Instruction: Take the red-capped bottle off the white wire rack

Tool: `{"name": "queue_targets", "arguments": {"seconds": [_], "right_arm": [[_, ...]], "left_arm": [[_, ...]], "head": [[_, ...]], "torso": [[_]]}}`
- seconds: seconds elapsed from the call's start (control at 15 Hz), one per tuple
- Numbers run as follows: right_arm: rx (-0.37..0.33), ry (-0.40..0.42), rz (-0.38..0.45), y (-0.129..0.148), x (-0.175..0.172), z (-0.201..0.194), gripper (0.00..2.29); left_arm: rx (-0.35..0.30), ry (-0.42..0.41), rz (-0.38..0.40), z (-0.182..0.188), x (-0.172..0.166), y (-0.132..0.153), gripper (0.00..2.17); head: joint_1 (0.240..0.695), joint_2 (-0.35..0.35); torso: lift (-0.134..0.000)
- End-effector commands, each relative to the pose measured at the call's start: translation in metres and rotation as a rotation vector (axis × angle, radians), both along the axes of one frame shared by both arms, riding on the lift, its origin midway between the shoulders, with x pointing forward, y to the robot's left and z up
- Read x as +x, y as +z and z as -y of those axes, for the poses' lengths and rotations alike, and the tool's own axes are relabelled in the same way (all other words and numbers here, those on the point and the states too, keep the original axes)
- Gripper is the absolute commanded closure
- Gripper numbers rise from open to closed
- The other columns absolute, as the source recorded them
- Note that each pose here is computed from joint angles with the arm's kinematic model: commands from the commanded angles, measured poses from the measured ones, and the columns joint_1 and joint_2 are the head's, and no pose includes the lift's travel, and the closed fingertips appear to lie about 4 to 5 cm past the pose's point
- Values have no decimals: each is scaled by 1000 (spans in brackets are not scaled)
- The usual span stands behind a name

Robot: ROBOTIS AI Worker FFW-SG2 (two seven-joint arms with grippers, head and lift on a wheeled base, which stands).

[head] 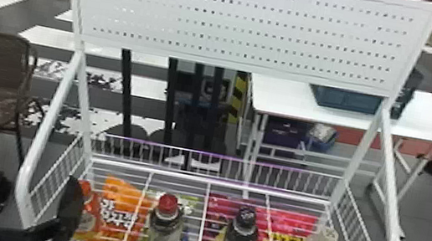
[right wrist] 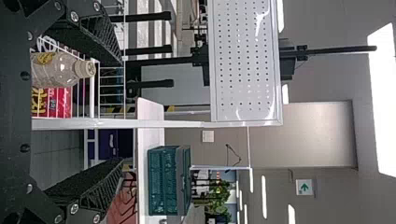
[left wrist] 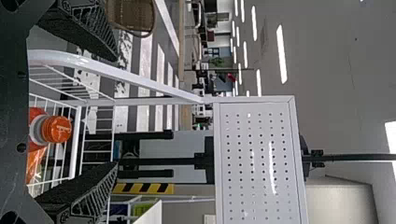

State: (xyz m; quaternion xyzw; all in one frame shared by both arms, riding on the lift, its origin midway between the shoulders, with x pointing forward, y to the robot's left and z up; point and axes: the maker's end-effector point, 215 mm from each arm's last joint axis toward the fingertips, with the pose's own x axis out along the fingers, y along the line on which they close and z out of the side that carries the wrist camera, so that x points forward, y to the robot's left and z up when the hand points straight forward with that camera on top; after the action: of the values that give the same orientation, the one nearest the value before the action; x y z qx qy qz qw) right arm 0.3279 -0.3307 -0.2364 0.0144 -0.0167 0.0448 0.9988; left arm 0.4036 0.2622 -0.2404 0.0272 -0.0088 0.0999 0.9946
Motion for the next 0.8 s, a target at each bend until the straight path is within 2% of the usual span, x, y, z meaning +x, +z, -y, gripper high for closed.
{"name": "queue_targets", "arguments": {"seconds": [0.0, 0.53, 0.73], "right_arm": [[-1, -2, -6, -3, 0, 1, 174], [0, -3, -2, -5, 3, 3, 171], [2, -2, -1, -6, 5, 2, 171]], "left_arm": [[3, 1, 5, 0, 0, 1, 87], [0, 0, 10, 1, 0, 4, 87], [-16, -22, -40, 16, -4, -22, 90]], "head": [[499, 0], [499, 0], [499, 0]], "torso": [[0], [0], [0]]}}
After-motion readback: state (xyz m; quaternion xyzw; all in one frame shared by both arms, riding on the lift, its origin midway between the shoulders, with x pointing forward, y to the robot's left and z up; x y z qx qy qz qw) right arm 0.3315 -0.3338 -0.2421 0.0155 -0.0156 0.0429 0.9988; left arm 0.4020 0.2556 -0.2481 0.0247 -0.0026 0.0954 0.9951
